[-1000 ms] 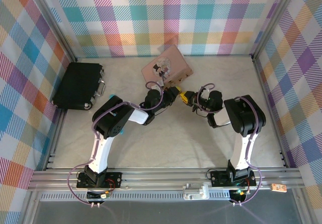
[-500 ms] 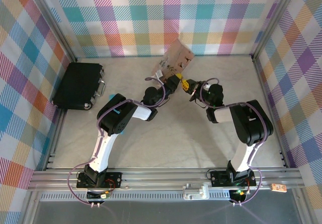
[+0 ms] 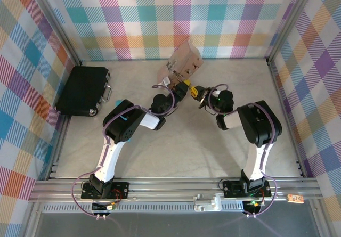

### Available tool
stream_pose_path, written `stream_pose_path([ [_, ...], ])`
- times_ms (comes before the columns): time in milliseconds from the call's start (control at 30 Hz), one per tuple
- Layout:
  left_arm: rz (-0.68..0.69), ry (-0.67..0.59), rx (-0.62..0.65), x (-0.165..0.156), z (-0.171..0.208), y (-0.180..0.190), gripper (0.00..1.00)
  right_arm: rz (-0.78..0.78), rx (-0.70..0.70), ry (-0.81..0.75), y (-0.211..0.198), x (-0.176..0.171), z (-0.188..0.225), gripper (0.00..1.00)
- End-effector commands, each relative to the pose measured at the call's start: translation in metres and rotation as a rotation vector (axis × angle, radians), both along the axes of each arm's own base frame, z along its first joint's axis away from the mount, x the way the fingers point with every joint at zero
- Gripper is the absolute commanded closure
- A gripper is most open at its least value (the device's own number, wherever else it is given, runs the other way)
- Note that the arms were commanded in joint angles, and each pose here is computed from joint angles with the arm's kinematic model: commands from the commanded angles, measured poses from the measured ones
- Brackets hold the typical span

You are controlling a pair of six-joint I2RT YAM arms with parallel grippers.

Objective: Unlock a padlock with a key

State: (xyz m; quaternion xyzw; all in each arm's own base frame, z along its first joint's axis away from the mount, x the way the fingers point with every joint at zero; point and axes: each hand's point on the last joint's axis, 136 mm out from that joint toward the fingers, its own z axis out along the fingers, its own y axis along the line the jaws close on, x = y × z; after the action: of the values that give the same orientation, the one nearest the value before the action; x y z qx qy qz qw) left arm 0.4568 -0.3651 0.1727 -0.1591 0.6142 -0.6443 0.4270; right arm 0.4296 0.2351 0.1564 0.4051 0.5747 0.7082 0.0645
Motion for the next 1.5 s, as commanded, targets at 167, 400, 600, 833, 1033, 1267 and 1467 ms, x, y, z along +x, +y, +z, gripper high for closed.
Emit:
stream_pose_path([
  [167,-0.196,0.087,0.041,-0.045,-0.024,-0.036,1.0,0.085,-0.084,-0.246,0.012,0.001,0.014,1.0],
  [400,-0.192,0.124,0.052,-0.041,-0.034,-0.037,1.0,0.111,-0.165,-0.283,0.014,-0.002,0.003,1.0],
  [600,-0.19,0.199,0.12,-0.04,-0.055,-0.034,1.0,0.098,-0.313,-0.308,-0.004,-0.012,-0.017,0.61],
  [833,-0.2,0.319,0.24,-0.051,-0.085,-0.029,1.0,0.135,-0.684,-0.275,-0.046,-0.038,-0.047,0.49],
  [1033,-0.202,0.384,0.324,-0.06,-0.106,-0.027,1.0,0.2,-1.023,-0.316,-0.074,-0.057,-0.04,0.42],
  [1267,-0.181,0.406,0.355,-0.069,-0.105,-0.016,0.3,0.297,-1.21,-0.456,-0.083,-0.071,-0.018,0.4],
  [1467,-0.133,0.421,0.376,-0.082,-0.096,0.015,0.0,0.376,-1.331,-0.54,-0.074,-0.078,-0.016,0.4],
])
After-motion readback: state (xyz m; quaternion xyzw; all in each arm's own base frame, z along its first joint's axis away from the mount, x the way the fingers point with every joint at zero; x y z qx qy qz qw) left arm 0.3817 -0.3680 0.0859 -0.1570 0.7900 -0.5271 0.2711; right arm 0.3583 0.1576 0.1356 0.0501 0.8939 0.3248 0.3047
